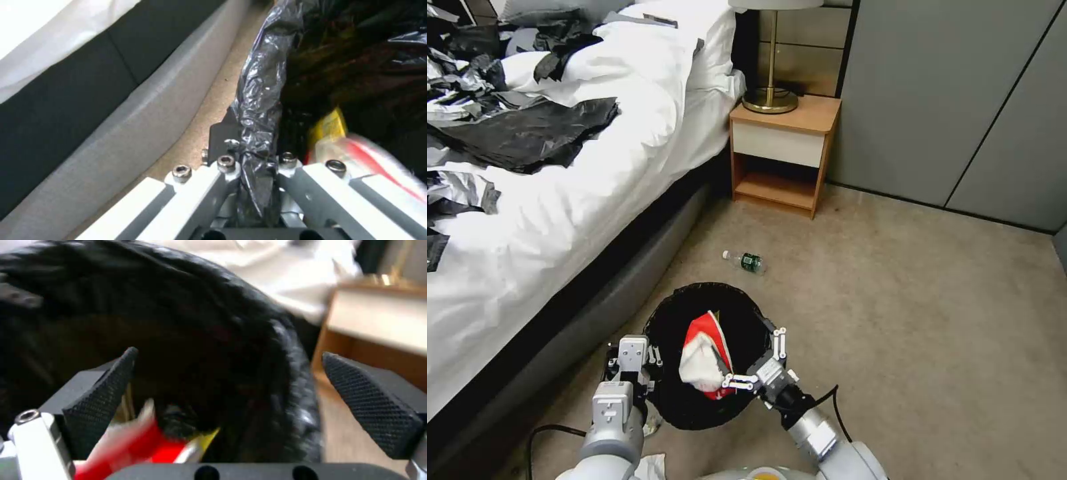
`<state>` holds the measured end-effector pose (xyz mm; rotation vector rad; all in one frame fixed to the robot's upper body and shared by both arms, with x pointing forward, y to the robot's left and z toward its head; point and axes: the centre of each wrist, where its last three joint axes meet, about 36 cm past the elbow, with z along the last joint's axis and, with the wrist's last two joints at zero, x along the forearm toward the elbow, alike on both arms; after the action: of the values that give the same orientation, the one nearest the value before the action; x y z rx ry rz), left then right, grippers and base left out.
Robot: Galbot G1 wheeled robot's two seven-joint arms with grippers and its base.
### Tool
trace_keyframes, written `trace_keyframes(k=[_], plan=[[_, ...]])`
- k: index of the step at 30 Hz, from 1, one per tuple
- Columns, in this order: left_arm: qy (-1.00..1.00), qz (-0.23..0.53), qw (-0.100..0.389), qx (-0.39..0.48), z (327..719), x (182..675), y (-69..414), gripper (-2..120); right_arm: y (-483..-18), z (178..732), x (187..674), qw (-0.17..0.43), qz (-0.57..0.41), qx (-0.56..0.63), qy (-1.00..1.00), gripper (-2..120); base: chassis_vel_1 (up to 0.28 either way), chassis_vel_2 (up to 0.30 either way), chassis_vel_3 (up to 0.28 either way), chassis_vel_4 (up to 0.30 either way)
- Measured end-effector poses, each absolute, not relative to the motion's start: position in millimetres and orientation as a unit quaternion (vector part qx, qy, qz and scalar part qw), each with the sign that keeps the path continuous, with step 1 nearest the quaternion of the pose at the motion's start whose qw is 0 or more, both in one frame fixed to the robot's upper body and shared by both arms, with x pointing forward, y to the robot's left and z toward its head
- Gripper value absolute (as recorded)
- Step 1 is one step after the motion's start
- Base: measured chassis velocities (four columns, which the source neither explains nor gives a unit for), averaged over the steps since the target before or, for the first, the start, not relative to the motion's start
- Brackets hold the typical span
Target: Pick up the trash bin, then pick up the garbage from the floor and place it into the trash bin.
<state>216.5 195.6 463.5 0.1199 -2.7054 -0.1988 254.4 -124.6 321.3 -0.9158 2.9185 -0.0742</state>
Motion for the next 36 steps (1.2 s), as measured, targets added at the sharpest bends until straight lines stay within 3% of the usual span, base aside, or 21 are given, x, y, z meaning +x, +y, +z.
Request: trace_keyframes(k=[5,11,20,24,32,36], plan=[[-0.974,-0.072,0.211,0.043,463.7,216.6,195.3,0,-120.4,338.2,252.2,-0.001,0.022,-0.287,0.958,100,0.0,0.0,0.0,0.0],[-0.974,-0.072,0.209,0.042,464.0,216.8,193.2,0,-98.2,377.3,236.4,-0.102,0.102,-0.285,0.948,100,0.0,0.0,0.0,0.0],[-0.975,-0.071,0.208,0.041,464.1,216.9,192.2,0,-99.1,391.8,236.4,-0.127,0.117,-0.283,0.943,100,0.0,0.0,0.0,0.0],[-0.975,-0.074,0.207,0.044,462.7,217.5,194.6,0,-100.9,392.5,235.3,-0.085,0.099,-0.273,0.953,100,0.0,0.0,0.0,0.0],[-0.973,-0.077,0.211,0.05,454.2,220.1,200.5,0,-112.9,414.1,231.2,0.073,0.06,-0.233,0.968,100,0.0,0.0,0.0,0.0],[-0.973,-0.076,0.212,0.056,452.2,221.5,205.1,0,-123.0,425.3,226.7,0.116,0.042,-0.216,0.969,100,0.0,0.0,0.0,0.0]])
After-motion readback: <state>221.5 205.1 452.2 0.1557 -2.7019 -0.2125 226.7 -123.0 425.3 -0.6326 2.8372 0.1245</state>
